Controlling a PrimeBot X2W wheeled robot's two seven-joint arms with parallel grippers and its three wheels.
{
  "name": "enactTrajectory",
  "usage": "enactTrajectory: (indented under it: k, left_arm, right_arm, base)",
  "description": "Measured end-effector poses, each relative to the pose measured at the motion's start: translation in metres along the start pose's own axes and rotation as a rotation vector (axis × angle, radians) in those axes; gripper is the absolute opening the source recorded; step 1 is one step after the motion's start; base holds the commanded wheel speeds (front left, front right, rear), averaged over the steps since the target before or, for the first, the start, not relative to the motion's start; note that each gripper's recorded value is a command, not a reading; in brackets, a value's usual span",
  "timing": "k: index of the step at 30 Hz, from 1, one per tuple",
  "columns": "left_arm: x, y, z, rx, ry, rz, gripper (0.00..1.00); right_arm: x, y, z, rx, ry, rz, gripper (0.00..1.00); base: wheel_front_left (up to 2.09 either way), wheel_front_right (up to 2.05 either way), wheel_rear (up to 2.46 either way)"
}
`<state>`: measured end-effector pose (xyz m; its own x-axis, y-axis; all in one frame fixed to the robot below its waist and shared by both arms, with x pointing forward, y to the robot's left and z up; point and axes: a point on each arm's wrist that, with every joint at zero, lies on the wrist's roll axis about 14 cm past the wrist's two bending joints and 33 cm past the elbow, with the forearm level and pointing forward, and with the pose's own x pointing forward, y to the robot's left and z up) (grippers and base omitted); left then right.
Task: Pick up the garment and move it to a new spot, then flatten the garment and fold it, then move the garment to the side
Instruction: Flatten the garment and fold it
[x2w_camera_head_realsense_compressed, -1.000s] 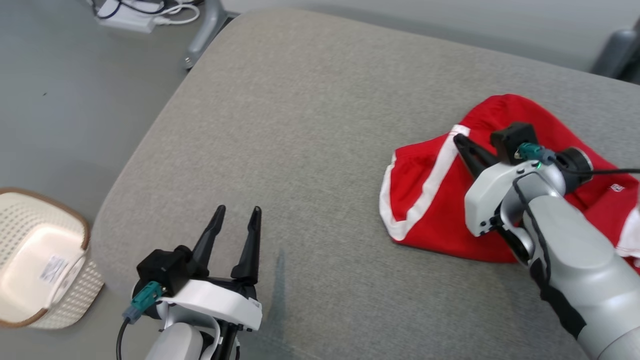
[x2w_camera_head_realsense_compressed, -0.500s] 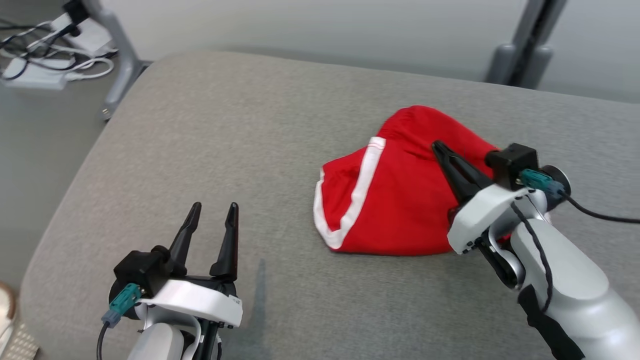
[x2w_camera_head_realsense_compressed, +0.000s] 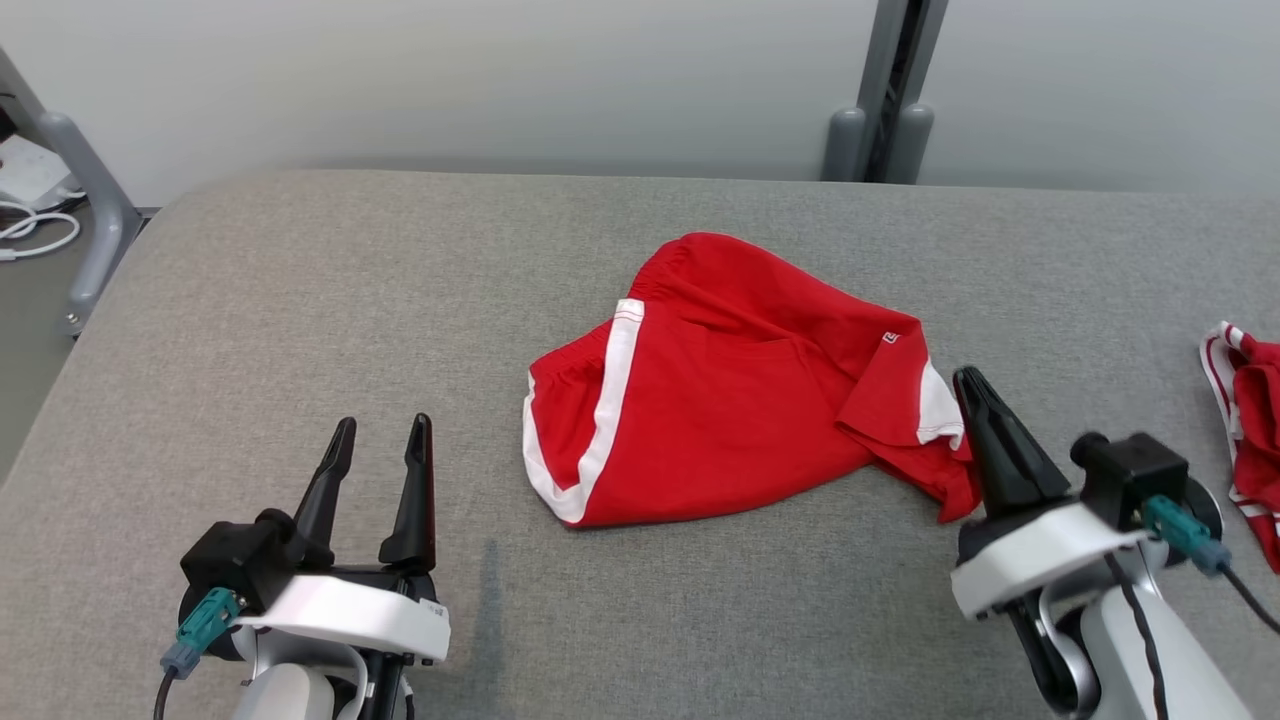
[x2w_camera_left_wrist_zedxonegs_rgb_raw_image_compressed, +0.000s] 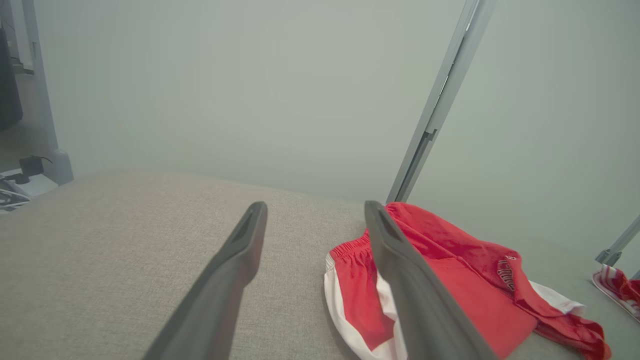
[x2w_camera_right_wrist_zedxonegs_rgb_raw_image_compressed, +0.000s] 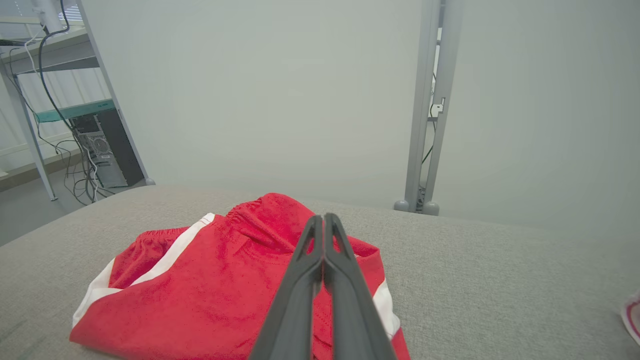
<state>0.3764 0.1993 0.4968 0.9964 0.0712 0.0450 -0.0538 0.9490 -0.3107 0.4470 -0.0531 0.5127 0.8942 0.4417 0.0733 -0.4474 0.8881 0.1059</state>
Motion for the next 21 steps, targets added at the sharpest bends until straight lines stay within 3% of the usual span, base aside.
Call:
enactTrajectory:
  k: [1,2,3,13,21]
  left_arm:
    - [0.000,-0.001,-0.001,0.000,0.002,-0.004,1.00]
    - [0.001,-0.002,-0.003,0.000,0.008,-0.009,1.00]
    - [0.001,-0.003,-0.004,0.001,0.012,-0.012,1.00]
    - [0.001,-0.002,-0.017,0.004,0.050,-0.013,1.00]
    - [0.004,0.002,-0.024,0.009,0.076,-0.005,1.00]
  right_arm:
    - [-0.006,-0.003,-0.002,0.001,0.003,-0.020,0.11]
    - [-0.014,-0.005,-0.004,0.009,0.006,-0.044,0.45]
    - [-0.017,-0.005,-0.006,0.013,0.014,-0.051,1.00]
    - [-0.020,-0.002,-0.025,-0.039,0.113,-0.044,1.00]
    - [0.002,0.001,-0.060,-0.081,0.244,0.004,1.00]
  base:
    - [0.00,0.00,0.00]
    - [0.00,0.00,0.00]
    - [0.00,0.00,0.00]
    - [0.00,0.00,0.00]
    - [0.00,0.00,0.00]
